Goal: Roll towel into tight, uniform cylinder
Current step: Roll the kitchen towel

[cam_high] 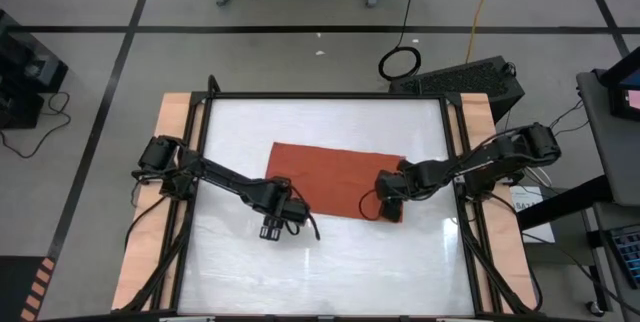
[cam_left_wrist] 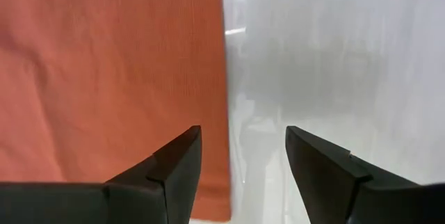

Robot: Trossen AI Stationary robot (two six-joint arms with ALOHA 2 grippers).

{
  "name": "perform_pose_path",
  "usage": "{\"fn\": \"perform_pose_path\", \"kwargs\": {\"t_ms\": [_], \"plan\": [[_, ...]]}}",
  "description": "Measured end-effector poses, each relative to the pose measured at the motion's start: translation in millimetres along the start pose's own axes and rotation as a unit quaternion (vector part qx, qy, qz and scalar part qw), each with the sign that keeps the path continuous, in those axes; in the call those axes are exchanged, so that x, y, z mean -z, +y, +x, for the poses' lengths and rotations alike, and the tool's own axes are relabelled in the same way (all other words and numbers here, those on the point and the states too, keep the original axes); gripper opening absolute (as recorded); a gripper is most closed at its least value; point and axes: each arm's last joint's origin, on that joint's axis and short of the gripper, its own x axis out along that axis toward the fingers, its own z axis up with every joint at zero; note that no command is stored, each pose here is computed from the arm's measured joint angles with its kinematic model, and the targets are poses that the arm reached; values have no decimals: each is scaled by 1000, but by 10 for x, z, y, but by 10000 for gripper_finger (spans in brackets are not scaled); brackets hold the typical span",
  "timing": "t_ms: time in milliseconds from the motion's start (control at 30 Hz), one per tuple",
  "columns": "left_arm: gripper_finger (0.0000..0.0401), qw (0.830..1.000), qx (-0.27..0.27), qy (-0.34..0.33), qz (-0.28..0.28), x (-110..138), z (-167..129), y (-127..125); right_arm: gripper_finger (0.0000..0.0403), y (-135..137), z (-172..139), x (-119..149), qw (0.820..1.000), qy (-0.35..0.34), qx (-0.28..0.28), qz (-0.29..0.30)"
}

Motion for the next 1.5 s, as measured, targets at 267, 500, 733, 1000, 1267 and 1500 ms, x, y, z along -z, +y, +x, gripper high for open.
{"fn": "perform_pose_path", "kwargs": {"t_ms": [267,500,733,1000,1267,1500], "plan": [[214,999,2,-47,-5,-90,-4,-6,160,124,-22,59,1000,-7,-14,8],[214,995,6,-100,-12,-193,-19,-11,160,223,-43,111,999,-13,-27,11],[214,989,9,-149,-18,-286,-43,-15,160,320,-64,159,999,-20,-43,23],[214,982,12,-185,-22,-355,-68,-17,160,429,-91,228,997,-23,-60,42],[214,979,13,-204,-25,-390,-83,-18,160,544,-121,278,995,-35,-86,45],[214,979,13,-204,-25,-388,-83,-18,160,587,-135,318,994,-34,-92,52]]}}
